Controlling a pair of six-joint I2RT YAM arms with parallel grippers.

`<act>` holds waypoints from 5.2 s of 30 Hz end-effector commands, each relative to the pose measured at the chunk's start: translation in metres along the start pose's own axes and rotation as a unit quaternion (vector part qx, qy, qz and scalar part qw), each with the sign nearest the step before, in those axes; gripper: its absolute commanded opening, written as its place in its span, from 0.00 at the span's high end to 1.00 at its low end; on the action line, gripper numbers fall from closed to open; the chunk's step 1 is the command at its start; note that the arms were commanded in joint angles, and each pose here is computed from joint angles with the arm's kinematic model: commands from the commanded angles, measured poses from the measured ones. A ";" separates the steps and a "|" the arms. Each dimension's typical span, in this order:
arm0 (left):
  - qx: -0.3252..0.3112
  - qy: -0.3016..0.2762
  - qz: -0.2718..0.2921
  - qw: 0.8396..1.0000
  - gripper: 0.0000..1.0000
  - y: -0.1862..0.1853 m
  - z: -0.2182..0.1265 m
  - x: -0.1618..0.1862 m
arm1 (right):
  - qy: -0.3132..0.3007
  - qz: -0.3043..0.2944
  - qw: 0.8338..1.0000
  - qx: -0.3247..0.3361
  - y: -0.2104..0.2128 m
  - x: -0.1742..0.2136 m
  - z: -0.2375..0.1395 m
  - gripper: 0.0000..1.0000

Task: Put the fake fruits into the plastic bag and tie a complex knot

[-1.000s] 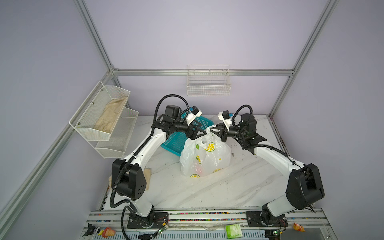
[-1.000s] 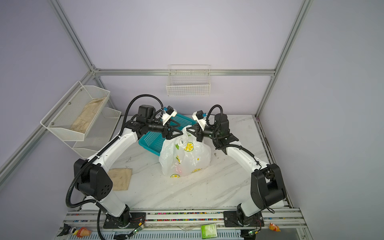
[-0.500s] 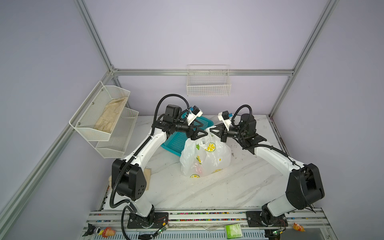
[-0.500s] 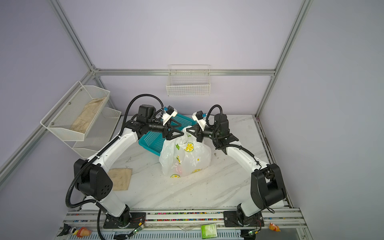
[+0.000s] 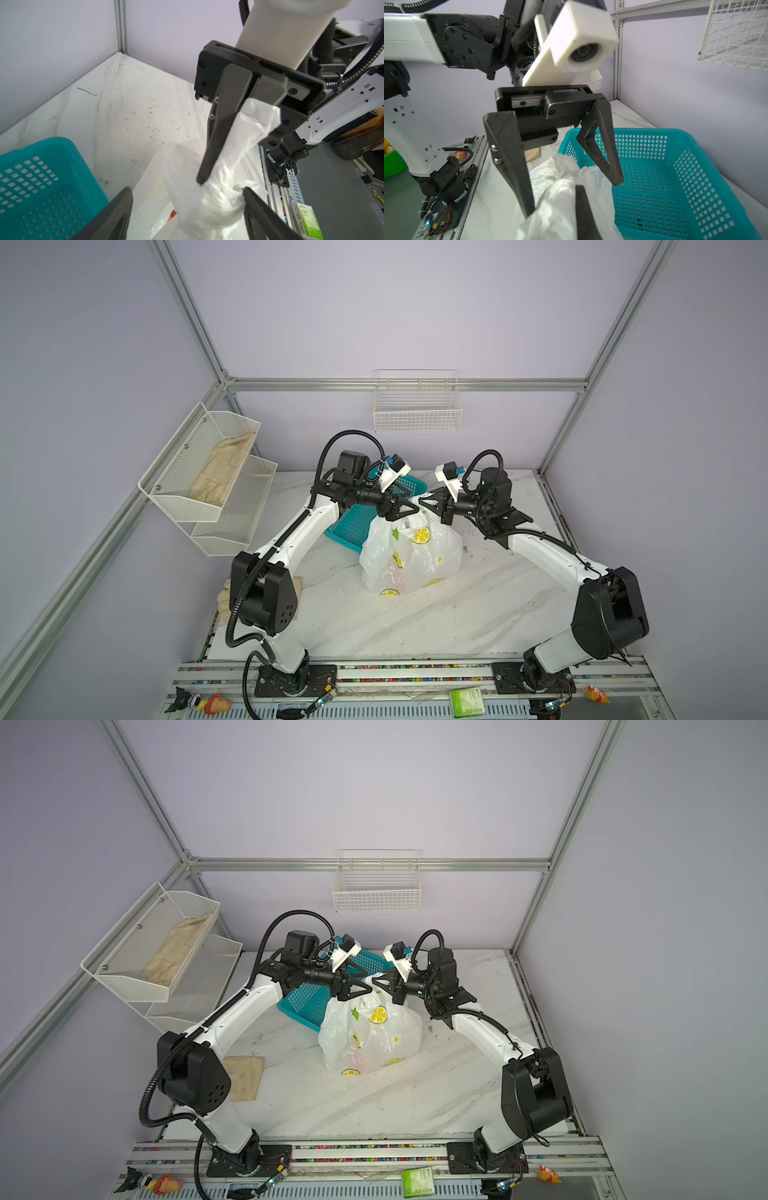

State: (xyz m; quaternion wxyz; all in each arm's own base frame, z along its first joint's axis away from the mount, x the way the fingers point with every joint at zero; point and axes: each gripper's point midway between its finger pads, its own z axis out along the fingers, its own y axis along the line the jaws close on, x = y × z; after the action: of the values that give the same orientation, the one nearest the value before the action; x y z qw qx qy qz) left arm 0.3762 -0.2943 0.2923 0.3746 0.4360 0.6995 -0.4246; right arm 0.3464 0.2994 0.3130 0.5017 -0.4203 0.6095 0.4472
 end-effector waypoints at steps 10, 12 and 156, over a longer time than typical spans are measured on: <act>-0.025 0.000 0.063 0.998 0.34 -0.001 -0.012 -0.030 | -0.027 -0.037 0.999 -0.007 0.014 -0.035 -0.006 1.00; -0.026 0.005 0.066 0.997 0.37 -0.001 -0.012 -0.029 | -0.028 -0.039 0.999 -0.009 0.015 -0.037 -0.006 1.00; -0.139 0.043 0.156 0.977 1.00 -0.013 -0.038 -0.033 | 0.082 -0.132 0.969 0.190 -0.042 0.009 0.013 1.00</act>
State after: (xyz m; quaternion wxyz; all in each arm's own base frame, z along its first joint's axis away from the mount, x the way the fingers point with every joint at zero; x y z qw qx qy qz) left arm 0.3741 -0.2637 0.2684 0.3929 0.5121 0.7345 -0.2097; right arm 0.3899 0.3007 0.2707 0.5288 -0.4482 0.6863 0.2202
